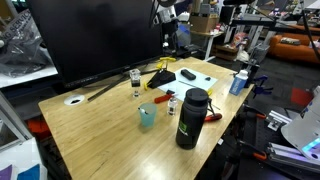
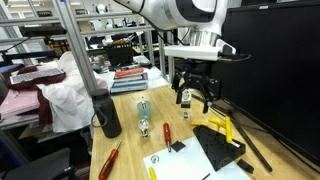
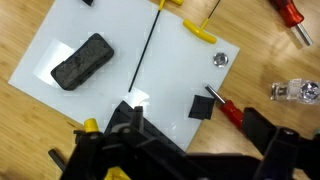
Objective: Detach a yellow thing from the black object and put it on the table
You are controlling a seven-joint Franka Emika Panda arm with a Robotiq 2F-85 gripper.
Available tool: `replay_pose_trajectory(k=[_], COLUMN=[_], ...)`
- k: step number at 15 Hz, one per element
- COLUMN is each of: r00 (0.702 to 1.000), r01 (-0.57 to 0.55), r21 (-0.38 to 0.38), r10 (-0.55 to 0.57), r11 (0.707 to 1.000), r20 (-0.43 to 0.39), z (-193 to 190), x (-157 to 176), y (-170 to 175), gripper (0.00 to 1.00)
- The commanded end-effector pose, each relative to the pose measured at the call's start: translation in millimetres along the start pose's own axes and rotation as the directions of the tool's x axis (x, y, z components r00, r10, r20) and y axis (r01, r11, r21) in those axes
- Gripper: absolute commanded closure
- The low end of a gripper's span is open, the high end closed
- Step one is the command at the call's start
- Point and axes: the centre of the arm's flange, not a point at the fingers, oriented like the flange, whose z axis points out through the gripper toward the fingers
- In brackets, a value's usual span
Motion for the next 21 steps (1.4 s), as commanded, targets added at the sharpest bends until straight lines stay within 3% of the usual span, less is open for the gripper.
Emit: replay_pose_trajectory(k=[1,2,9,16,21], r00=[0.999,1.0,1.0,0.98,0.973], r01=[-0.013,-0.009,-0.013,0.193,0.231], r21=[0.046,0.009,0.019,0.02,0.067], r10=[0.012,0.008,0.013,-0.194,-0.229], r11=[0.999,1.0,1.0,0.981,0.971], r20=[0.03,0.011,0.025,0.037,-0.041], z=[-4,5,6,14,20], x=[30,12,20,30,45], y=[20,9,13,37,64], gripper=[0.0,0.0,0.0,0.0,0.0])
